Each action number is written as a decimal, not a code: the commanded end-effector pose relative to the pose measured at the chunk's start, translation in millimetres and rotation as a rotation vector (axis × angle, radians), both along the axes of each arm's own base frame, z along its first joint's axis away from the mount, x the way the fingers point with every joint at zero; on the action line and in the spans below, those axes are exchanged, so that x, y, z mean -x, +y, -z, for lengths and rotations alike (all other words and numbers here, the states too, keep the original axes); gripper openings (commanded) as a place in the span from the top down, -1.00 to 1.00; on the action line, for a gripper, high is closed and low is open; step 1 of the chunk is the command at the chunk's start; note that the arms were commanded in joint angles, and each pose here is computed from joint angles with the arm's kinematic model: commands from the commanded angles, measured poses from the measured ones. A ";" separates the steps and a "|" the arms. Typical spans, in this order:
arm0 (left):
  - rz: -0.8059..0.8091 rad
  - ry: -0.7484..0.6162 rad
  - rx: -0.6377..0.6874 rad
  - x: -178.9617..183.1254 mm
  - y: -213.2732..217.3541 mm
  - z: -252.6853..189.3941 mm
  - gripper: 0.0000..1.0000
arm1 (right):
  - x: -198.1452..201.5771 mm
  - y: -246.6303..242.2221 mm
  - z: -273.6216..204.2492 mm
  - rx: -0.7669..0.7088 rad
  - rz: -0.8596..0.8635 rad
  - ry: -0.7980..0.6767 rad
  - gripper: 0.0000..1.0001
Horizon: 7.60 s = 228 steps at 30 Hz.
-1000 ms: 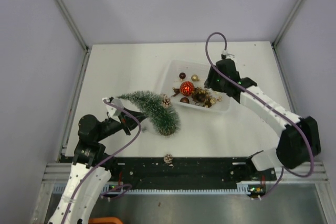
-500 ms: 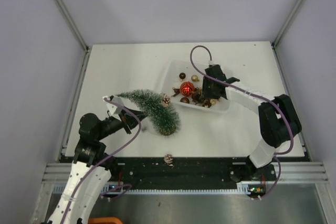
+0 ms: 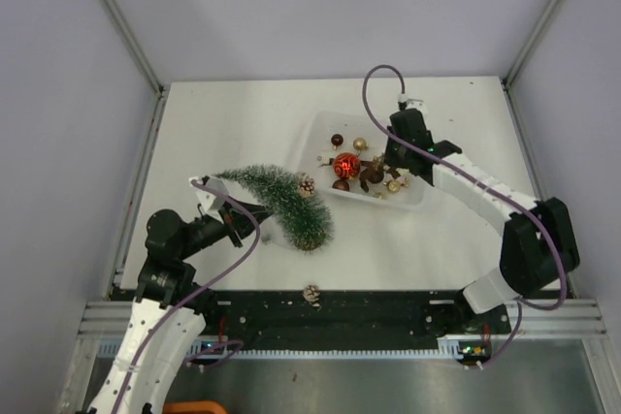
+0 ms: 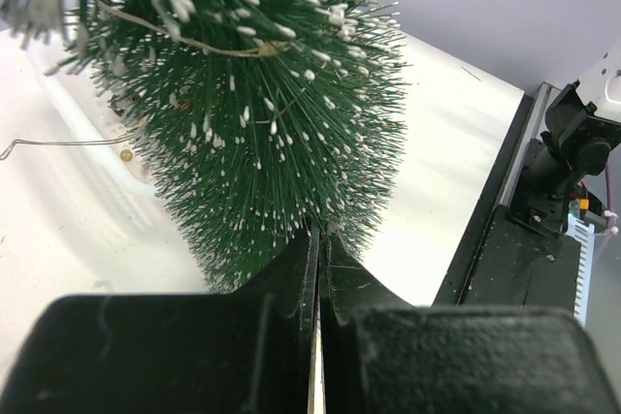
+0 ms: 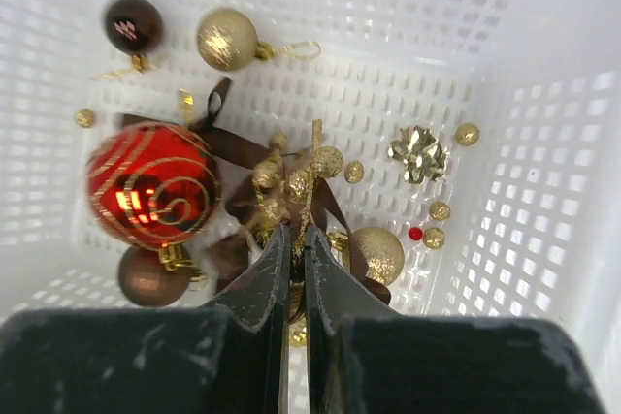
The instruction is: Decorate the small christmas tree
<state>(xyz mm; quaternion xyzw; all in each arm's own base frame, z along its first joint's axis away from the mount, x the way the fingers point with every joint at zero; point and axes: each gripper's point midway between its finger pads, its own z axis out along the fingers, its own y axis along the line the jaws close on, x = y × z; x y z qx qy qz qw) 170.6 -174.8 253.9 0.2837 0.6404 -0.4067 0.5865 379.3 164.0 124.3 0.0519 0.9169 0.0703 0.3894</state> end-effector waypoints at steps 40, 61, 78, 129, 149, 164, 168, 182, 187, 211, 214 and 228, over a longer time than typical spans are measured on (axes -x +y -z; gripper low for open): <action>-0.011 -0.131 0.058 13.9 3.5 -33.2 1.00 | 175.1 126.8 -410.3 -0.743 -0.749 -0.533 0.95; -0.015 -0.135 0.063 13.3 3.9 -34.0 1.00 | 185.7 208.6 -407.5 -0.697 -0.870 -0.530 0.96; -0.019 -0.122 0.068 10.7 3.4 -31.4 1.00 | 251.1 195.0 -349.4 -0.652 -0.941 -0.330 0.90; 0.004 -0.175 0.059 2.5 -0.8 -58.7 1.00 | 262.9 178.8 -287.0 -0.570 -0.848 -0.234 0.14; 0.004 -0.154 0.049 -3.2 -2.4 -58.0 1.00 | 49.4 3.9 -110.5 -0.109 -0.041 -0.064 -0.01; 0.009 -0.107 0.055 -5.1 -4.1 -46.5 1.00 | 3.8 -6.4 18.6 0.028 0.075 0.132 0.10; 0.004 -0.086 0.061 -5.8 -4.0 -43.1 1.00 | 1.4 -10.4 43.3 0.069 0.091 0.171 0.11; -0.015 -0.075 0.068 -8.3 -2.5 -41.8 1.00 | 14.9 -31.8 84.8 0.178 0.133 0.250 -0.05; -0.020 -0.081 0.070 -7.3 -1.7 -43.4 1.00 | 14.1 -33.9 87.8 0.190 0.143 0.245 -0.04; -0.037 -0.083 0.068 -9.9 0.0 -38.4 1.00 | 10.0 -21.0 8.2 0.075 0.077 0.097 0.96; -0.031 -0.083 0.070 -7.8 -0.4 -37.0 1.00 | 5.7 -24.0 8.1 0.105 0.079 0.091 1.00; -0.031 -0.065 0.063 -6.1 0.1 -33.4 1.00 | -31.9 -15.1 32.8 0.178 0.085 0.111 1.00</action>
